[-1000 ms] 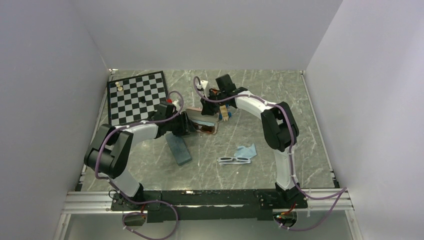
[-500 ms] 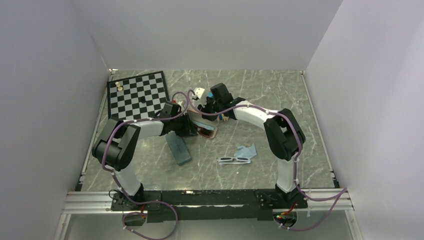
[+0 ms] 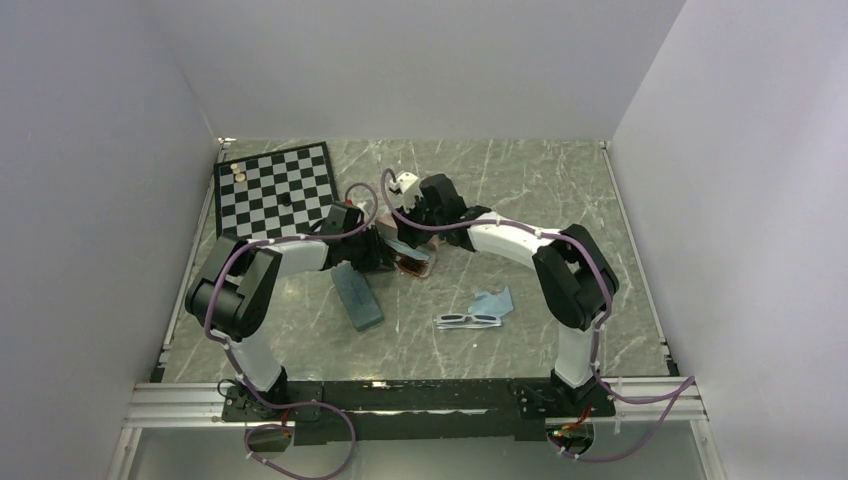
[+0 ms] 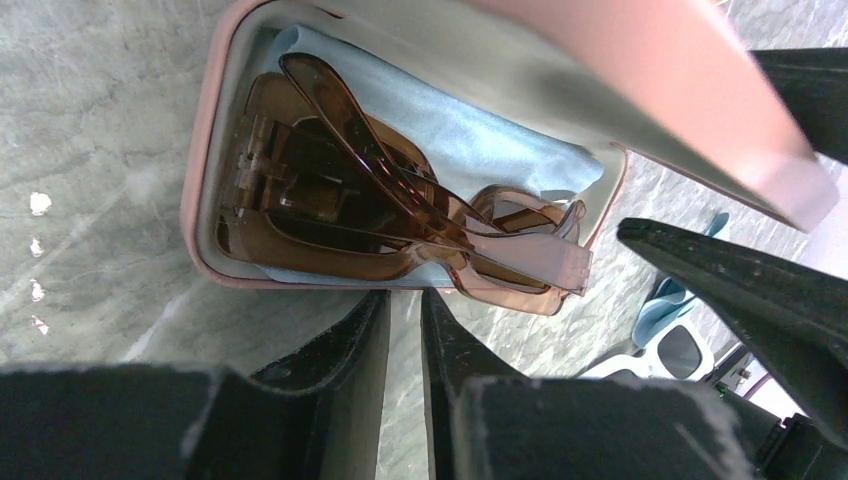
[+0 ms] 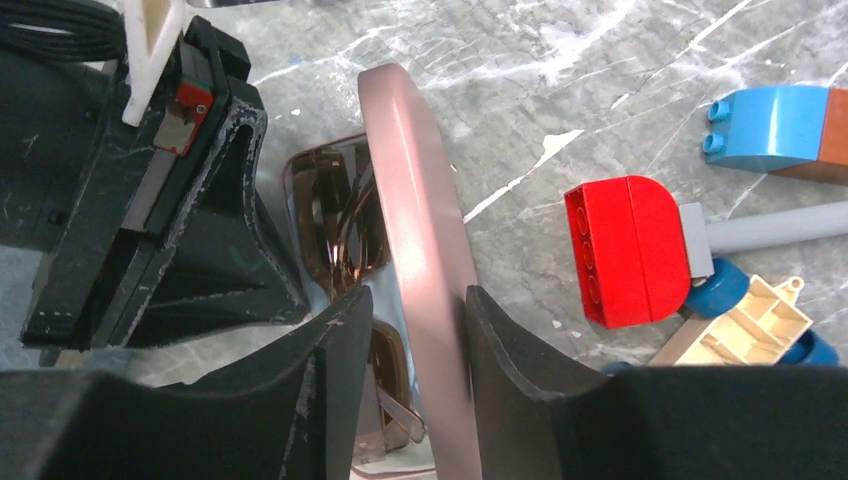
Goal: Organize the sunglasses
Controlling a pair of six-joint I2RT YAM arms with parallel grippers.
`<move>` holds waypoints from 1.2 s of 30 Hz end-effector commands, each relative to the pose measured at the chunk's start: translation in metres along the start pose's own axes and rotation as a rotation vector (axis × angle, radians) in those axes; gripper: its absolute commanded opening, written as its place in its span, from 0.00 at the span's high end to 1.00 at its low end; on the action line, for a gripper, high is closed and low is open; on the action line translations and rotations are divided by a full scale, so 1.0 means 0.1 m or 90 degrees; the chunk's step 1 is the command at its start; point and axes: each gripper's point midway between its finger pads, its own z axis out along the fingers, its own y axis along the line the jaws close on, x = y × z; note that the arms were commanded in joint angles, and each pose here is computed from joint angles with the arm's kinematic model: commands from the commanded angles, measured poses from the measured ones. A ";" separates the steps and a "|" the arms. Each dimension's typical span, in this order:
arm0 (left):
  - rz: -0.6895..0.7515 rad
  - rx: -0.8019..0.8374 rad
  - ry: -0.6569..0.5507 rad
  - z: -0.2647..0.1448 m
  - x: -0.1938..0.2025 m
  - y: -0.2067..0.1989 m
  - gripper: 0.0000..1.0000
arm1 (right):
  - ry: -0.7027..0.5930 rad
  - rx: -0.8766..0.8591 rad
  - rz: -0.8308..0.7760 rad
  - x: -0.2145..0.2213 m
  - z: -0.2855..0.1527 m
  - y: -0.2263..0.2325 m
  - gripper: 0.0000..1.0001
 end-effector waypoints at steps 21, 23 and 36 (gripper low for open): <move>-0.015 0.002 -0.027 0.02 -0.21 -0.12 0.78 | -0.135 0.187 -0.073 0.33 0.14 0.42 0.79; -0.020 0.002 -0.025 0.03 -0.20 -0.11 0.78 | -0.123 0.206 -0.096 0.41 0.20 0.50 0.81; -0.037 0.017 -0.028 0.01 -0.18 -0.14 0.78 | -0.094 0.199 0.063 0.61 0.40 0.76 0.62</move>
